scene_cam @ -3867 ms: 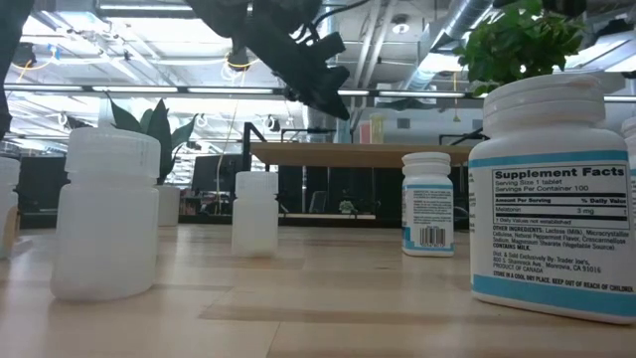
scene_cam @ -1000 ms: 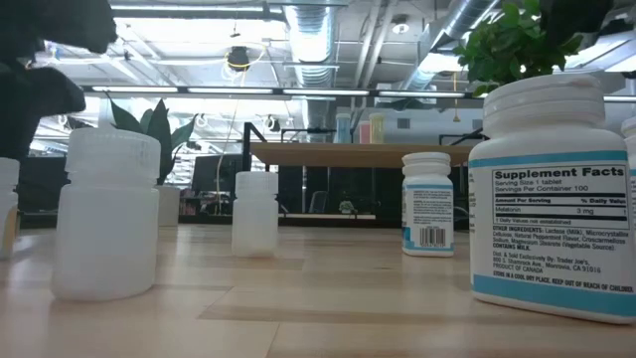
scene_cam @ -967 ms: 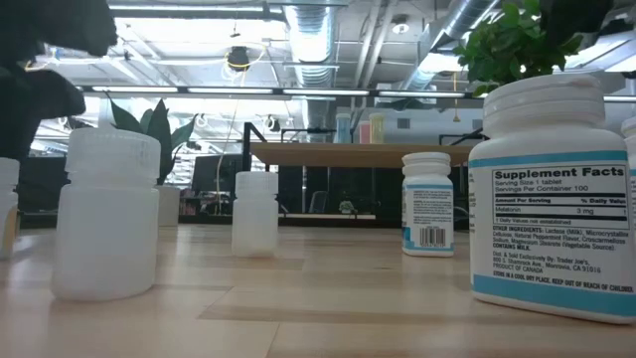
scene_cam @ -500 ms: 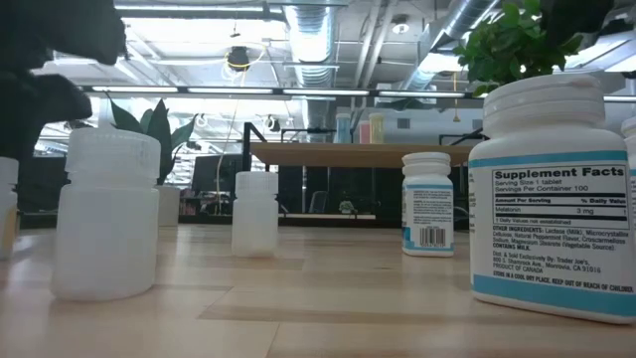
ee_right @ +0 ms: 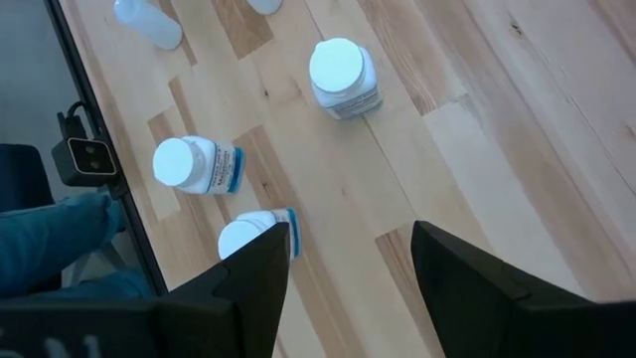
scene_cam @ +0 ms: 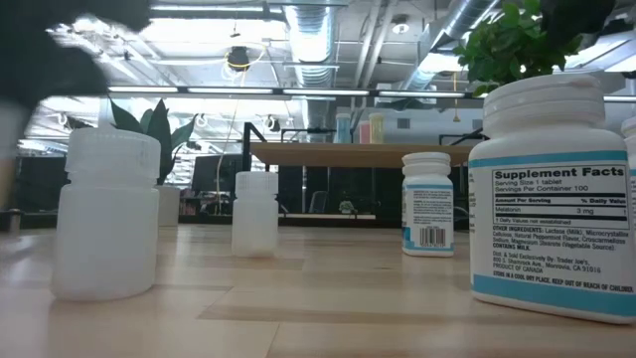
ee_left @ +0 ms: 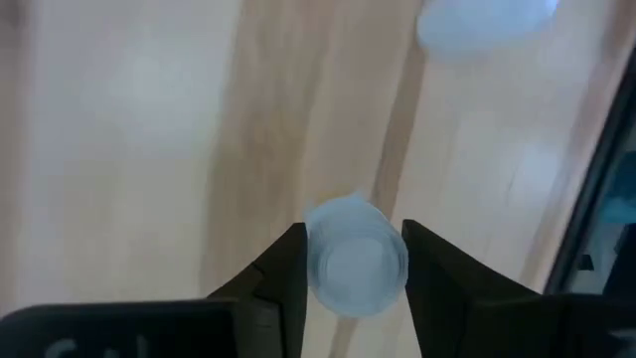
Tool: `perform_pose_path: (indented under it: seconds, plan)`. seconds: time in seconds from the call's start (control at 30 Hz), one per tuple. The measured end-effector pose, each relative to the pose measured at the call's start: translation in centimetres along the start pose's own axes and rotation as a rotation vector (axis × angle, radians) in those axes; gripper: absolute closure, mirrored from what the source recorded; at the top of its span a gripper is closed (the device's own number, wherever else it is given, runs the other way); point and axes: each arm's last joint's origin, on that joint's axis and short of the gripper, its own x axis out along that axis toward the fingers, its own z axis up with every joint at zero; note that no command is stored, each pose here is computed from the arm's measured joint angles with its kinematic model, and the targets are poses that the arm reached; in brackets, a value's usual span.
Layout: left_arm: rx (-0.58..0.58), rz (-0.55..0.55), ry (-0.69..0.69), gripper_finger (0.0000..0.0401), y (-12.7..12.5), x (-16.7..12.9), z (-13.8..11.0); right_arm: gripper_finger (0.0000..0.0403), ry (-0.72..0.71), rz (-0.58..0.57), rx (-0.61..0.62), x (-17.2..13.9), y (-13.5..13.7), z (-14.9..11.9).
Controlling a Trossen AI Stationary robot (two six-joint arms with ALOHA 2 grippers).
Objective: Pick and place medicine bottles onto shelf by color
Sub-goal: Put the middle small white pill bottle on the shelf
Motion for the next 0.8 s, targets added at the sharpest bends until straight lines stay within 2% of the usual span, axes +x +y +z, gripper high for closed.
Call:
perform_pose_path:
  seconds: [0.2,0.37,0.57,0.8]
  plan:
    - [0.071,-0.021,-0.059,0.0295,1.5,-6.2,5.2,0.017,0.001,-0.001,-0.001,0.0,0.0,0.0]
    - [0.107,0.004,-0.184,0.0295,4.7,-11.3,9.2,0.017,0.0,0.0,0.0,0.0,0.0,0.0]
    - [0.067,0.069,-0.309,0.0295,11.1,-15.9,12.6,0.017,-0.001,0.0,0.001,0.0,0.0,0.0]
    - [0.022,0.202,-0.384,0.0295,19.7,-18.9,13.8,0.017,-0.003,0.001,0.002,0.0,0.0,0.1]
